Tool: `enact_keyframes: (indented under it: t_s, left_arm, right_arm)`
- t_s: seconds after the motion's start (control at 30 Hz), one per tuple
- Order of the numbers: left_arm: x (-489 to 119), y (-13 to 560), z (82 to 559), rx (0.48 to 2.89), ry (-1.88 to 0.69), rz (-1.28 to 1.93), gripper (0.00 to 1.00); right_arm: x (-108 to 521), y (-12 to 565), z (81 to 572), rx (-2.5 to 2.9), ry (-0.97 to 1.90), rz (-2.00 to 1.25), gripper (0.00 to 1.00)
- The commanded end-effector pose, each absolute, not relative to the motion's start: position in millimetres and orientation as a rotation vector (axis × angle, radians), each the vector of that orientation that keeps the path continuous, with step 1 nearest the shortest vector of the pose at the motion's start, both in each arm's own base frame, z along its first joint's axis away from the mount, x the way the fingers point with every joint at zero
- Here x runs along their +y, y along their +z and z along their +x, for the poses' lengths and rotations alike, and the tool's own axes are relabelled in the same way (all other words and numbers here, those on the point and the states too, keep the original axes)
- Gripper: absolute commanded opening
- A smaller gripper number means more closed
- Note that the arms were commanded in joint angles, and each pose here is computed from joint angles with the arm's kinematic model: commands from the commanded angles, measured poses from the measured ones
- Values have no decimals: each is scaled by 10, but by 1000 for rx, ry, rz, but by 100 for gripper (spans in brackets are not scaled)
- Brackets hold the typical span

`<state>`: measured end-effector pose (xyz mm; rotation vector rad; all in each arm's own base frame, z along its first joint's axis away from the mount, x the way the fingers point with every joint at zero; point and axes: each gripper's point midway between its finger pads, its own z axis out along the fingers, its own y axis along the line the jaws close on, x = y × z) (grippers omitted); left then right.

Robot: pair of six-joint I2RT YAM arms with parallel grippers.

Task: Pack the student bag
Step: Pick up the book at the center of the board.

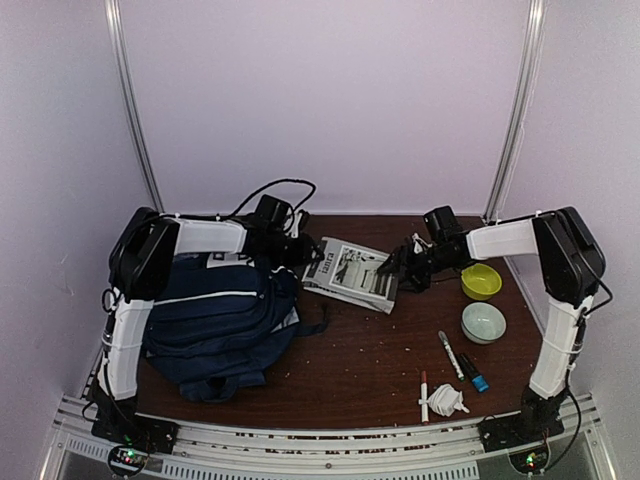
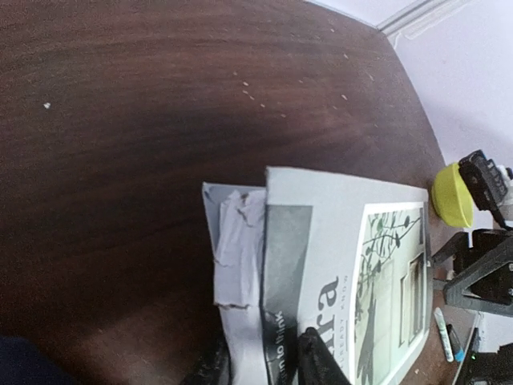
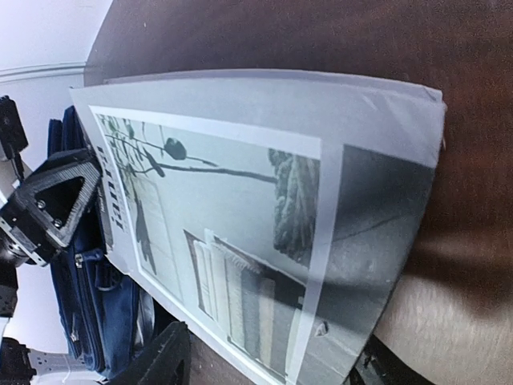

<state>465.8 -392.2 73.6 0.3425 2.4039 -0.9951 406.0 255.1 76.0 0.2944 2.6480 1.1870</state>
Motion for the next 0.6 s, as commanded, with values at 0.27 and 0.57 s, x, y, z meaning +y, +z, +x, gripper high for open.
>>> enact_keyframes:
  t_s: [0.27, 0.57]
  left_arm:
    - [-4441, 1031, 3388, 2327, -1297, 691, 0]
    - [-4224, 847, 3274, 2386, -1204, 655, 0]
  right_arm:
    - [2431, 1065, 3056, 2613, 1078, 82, 67]
    - [2135, 654, 2717, 2707, 934, 113, 72]
